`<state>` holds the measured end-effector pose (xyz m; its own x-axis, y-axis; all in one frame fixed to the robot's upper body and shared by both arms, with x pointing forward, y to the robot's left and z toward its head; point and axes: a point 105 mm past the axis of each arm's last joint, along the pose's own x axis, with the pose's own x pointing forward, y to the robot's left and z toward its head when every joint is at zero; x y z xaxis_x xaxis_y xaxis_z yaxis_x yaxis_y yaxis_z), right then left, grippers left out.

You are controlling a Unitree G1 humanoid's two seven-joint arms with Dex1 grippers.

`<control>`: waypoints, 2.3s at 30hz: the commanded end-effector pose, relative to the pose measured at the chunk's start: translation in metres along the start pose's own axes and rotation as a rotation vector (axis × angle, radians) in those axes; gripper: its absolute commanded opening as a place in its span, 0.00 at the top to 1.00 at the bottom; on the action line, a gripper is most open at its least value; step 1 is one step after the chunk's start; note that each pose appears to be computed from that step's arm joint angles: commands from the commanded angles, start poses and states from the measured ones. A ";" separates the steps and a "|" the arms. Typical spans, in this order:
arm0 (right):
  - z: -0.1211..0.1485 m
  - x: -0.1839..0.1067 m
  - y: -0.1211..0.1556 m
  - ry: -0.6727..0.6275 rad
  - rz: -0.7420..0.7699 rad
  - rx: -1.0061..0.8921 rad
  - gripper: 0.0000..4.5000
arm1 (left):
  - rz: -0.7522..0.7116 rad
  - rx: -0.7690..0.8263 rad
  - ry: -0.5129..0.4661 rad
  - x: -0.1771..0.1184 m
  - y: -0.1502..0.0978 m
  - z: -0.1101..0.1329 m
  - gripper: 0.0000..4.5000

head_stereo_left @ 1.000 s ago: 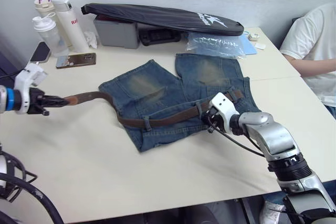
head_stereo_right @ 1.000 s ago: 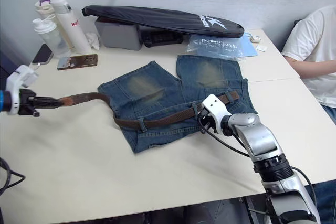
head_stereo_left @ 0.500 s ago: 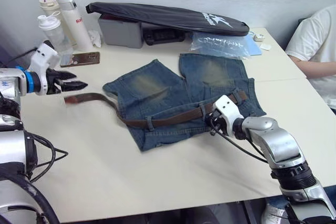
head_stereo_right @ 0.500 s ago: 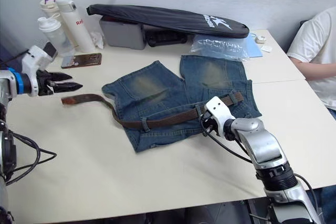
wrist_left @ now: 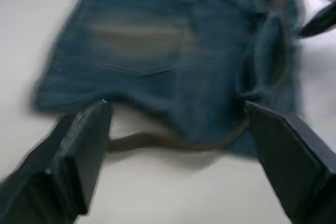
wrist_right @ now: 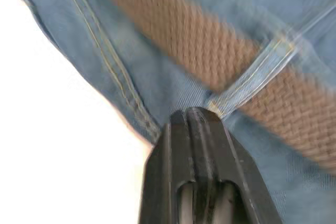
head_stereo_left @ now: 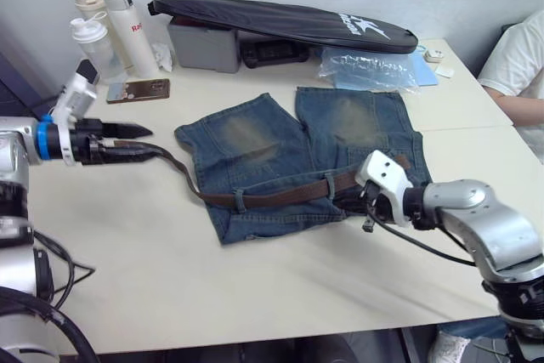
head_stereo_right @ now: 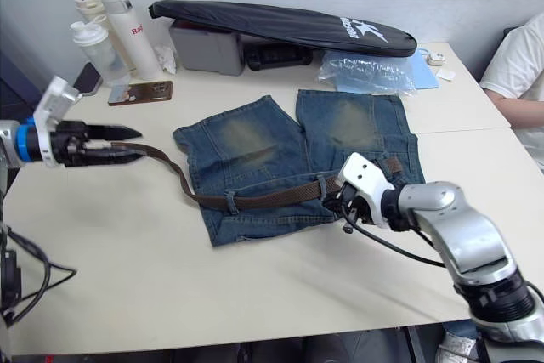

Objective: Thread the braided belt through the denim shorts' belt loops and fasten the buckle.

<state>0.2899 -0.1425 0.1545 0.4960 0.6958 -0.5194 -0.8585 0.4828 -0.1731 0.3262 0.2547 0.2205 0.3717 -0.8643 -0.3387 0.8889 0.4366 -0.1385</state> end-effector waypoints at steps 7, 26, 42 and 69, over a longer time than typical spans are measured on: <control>0.030 -0.061 -0.005 -0.109 -0.022 0.102 0.69 | -0.187 0.118 0.041 0.047 -0.056 0.013 0.00; -0.028 -0.067 -0.126 0.023 -0.474 0.205 0.01 | 0.022 -0.063 0.188 0.157 -0.031 -0.026 0.00; -0.061 -0.011 -0.142 0.041 -0.287 0.370 0.01 | -0.031 -0.164 0.292 0.158 -0.045 -0.043 0.00; -0.012 -0.059 -0.017 -0.330 -0.368 -0.714 0.89 | -0.303 0.500 0.150 0.133 -0.093 -0.053 0.96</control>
<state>0.2840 -0.1993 0.1604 0.6832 0.7141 -0.1529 -0.5686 0.3888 -0.7249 0.2846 0.1183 0.1275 0.0723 -0.8612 -0.5031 0.9947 0.0255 0.0995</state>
